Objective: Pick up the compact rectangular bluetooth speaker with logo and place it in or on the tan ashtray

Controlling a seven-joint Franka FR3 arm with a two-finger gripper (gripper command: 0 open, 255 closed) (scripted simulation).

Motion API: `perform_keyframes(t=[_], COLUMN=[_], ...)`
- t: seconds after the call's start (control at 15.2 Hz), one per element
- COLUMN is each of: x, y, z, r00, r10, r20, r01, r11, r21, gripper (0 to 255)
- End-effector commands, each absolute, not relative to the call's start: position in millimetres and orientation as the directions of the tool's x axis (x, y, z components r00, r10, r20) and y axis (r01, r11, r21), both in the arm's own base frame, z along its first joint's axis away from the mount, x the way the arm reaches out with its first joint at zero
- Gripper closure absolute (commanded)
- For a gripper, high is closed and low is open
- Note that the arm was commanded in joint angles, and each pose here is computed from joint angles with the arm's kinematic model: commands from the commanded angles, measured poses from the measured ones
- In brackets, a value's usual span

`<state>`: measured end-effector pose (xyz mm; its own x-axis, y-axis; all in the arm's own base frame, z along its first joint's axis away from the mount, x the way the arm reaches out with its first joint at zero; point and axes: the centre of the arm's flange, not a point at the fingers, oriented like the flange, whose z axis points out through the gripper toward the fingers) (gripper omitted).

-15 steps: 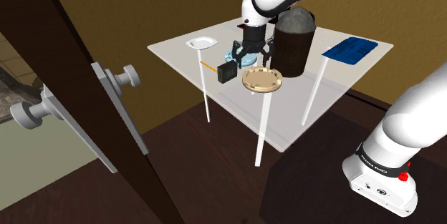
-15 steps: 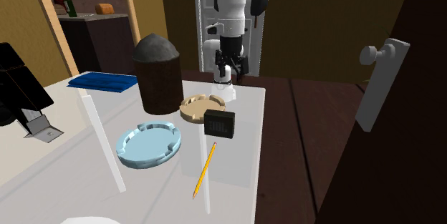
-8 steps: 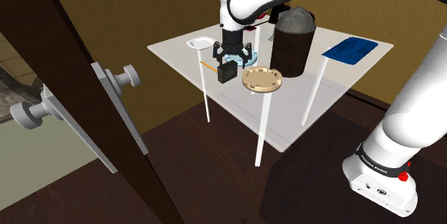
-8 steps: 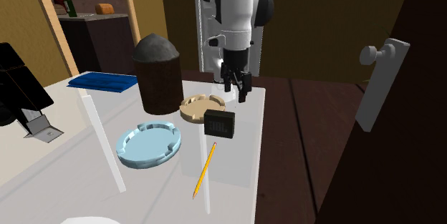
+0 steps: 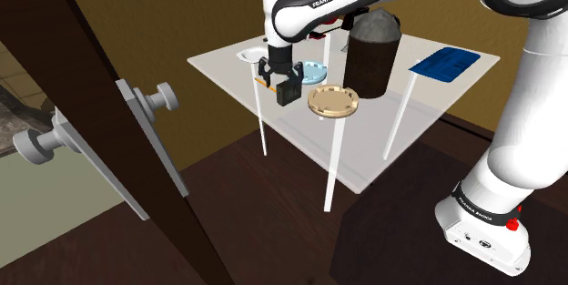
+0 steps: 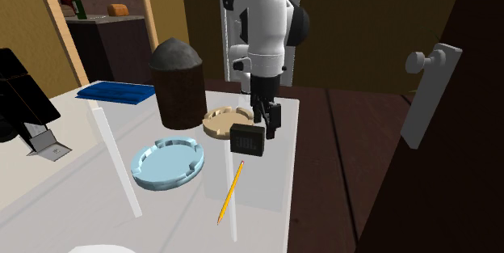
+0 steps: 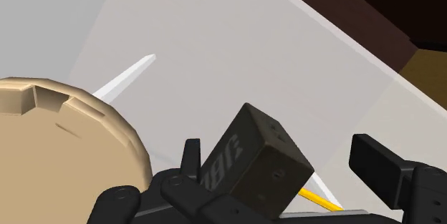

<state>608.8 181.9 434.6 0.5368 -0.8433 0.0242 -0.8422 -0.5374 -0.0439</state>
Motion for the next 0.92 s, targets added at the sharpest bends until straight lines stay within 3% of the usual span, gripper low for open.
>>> perform_keyframes(t=[0.0, 0.73, 0.79, 0.86], x=[610.4, 611.1, 611.1, 611.1], y=[182.0, 182.0, 182.0, 182.0], z=[424.6, 411.0, 411.0, 411.0], r00=[0.535, 0.535, 0.535, 0.535], r10=[-0.845, -0.845, -0.845, -0.845], r20=[0.025, 0.025, 0.025, 0.025], r01=[-0.843, -0.843, -0.843, -0.843], r11=[-0.536, -0.536, -0.536, -0.536], r21=[-0.045, -0.045, -0.045, -0.045], gripper=[0, 0, 255, 255])
